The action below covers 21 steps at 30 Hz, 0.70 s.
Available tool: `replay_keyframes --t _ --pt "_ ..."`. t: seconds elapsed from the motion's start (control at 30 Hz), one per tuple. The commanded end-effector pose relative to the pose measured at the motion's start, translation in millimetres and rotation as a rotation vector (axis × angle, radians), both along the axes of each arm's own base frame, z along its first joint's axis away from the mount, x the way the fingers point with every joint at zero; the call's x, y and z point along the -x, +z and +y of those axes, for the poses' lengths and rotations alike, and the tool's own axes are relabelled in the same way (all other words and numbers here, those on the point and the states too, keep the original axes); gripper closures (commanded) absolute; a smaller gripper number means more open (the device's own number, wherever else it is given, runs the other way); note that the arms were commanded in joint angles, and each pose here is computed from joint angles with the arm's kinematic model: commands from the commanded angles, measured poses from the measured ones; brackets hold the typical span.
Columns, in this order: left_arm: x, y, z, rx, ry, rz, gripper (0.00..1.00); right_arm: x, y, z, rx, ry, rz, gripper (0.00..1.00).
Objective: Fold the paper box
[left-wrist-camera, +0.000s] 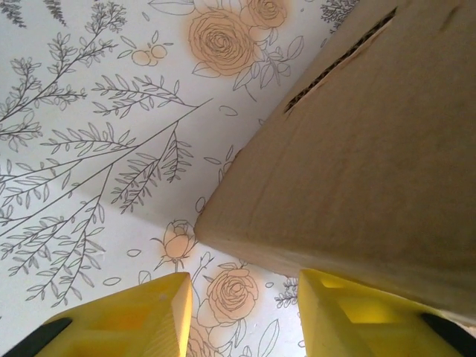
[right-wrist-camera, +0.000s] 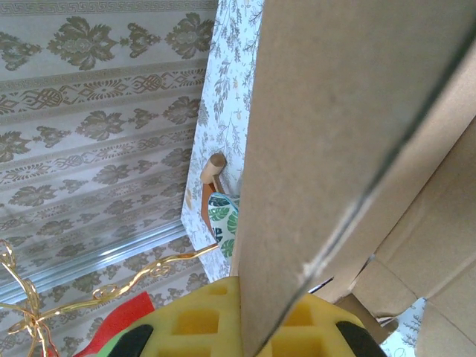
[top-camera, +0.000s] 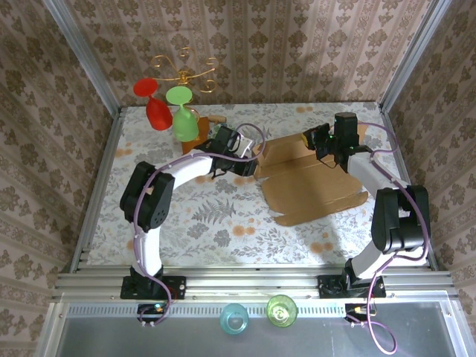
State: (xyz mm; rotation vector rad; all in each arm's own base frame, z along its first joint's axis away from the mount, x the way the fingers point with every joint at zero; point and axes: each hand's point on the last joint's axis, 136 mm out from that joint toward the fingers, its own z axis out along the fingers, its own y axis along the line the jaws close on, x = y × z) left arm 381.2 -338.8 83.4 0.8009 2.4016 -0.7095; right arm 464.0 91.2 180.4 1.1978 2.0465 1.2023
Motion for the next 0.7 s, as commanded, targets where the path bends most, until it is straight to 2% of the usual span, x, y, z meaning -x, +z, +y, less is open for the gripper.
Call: replay_keyframes --t 0.0,0.17,0.4,0.67 --pt "9 20 -17 0.084 -0.066 -0.044 0.57 4 -22 0 0.006 0.01 0.078 1.0" --pt "14 39 -21 0.193 -0.07 -0.06 0.56 2 -18 -1 -0.003 0.004 0.069 1.0" --pt "11 64 -25 0.436 -0.037 0.009 0.54 0 -17 -1 -0.012 -0.003 0.067 1.0" --pt "17 69 -32 0.492 -0.048 0.057 0.53 -1 -18 -2 -0.019 -0.014 0.068 1.0"
